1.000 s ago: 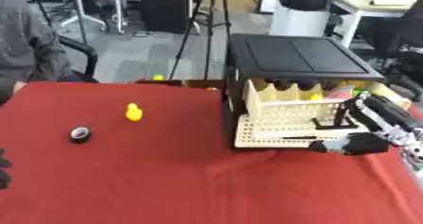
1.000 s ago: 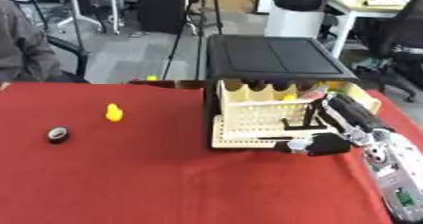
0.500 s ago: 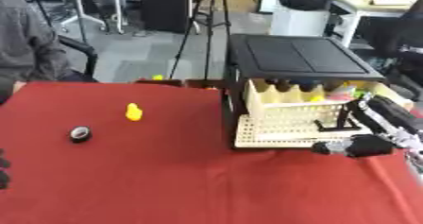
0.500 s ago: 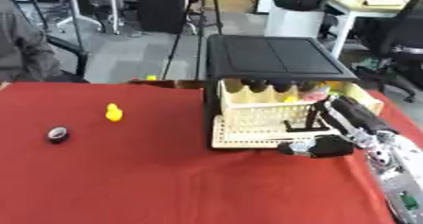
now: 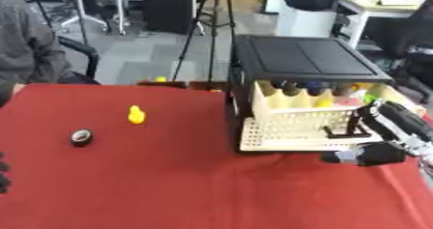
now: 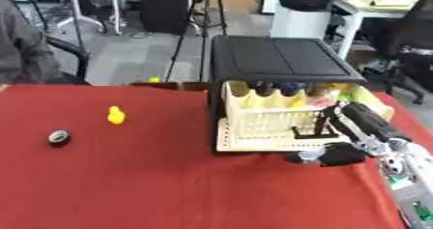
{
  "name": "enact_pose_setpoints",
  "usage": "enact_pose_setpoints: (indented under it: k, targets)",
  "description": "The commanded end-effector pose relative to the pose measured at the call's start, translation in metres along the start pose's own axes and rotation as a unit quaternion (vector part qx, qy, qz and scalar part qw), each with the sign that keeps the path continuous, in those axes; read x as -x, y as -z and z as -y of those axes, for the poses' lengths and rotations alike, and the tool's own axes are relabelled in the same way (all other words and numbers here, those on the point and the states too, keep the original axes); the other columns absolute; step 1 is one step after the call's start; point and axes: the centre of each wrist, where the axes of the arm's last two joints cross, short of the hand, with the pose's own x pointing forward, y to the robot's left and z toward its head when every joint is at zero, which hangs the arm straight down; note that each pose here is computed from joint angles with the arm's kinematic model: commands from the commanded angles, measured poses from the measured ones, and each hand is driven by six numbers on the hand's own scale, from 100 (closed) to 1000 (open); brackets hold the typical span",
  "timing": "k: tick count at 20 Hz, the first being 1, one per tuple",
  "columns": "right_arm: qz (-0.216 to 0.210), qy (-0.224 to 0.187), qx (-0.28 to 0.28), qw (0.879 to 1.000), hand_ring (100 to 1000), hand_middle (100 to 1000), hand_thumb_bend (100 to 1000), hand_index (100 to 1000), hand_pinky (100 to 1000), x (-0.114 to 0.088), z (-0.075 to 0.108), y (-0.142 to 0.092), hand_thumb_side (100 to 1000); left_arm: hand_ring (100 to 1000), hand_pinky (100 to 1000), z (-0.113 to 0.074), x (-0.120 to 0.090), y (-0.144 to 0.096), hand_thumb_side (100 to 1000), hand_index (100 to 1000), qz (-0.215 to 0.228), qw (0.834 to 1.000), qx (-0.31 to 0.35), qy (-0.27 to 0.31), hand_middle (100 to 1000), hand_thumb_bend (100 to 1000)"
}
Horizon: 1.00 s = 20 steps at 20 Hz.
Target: Pick up objects from table and place into drawer.
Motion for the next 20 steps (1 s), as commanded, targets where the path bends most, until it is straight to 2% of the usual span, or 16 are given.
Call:
enact_pose_setpoints:
  k: [1,9,11,14,16,20]
  targets:
    - [0.000,-0.015,0.007,1.000,100,100,928,412,199,0.0031,0.0135,-0.0052,670,561,527,-0.0102,-0.0090,0.0033,916,814,0.007,1.000,0.001,0.019,619,170]
    - [0.004,-0.012,0.003,1.000,100,100,929,417,205,0.0015,0.0114,-0.0051,667,562,526,-0.0102,-0.0090,0.0034,917,813,0.007,1.000,0.002,0.019,619,170]
    - [0.004,-0.011,0.004,1.000,100,100,931,452,211,0.0016,0.0112,-0.0051,669,562,526,-0.0101,-0.0090,0.0036,918,814,0.007,1.000,0.002,0.019,619,169]
    - [0.004,-0.010,0.011,1.000,100,100,936,580,220,0.0015,0.0117,-0.0052,677,563,526,-0.0100,-0.0088,0.0033,919,814,0.007,1.000,0.002,0.019,619,170]
    - [0.004,-0.009,0.016,1.000,100,100,934,620,222,0.0015,0.0119,-0.0052,681,563,526,-0.0100,-0.0087,0.0030,919,814,0.007,1.000,0.001,0.019,619,169]
    - [0.002,-0.009,0.022,1.000,100,100,932,644,224,0.0020,0.0120,-0.0054,686,563,526,-0.0099,-0.0085,0.0030,919,814,0.006,1.000,0.001,0.019,619,169]
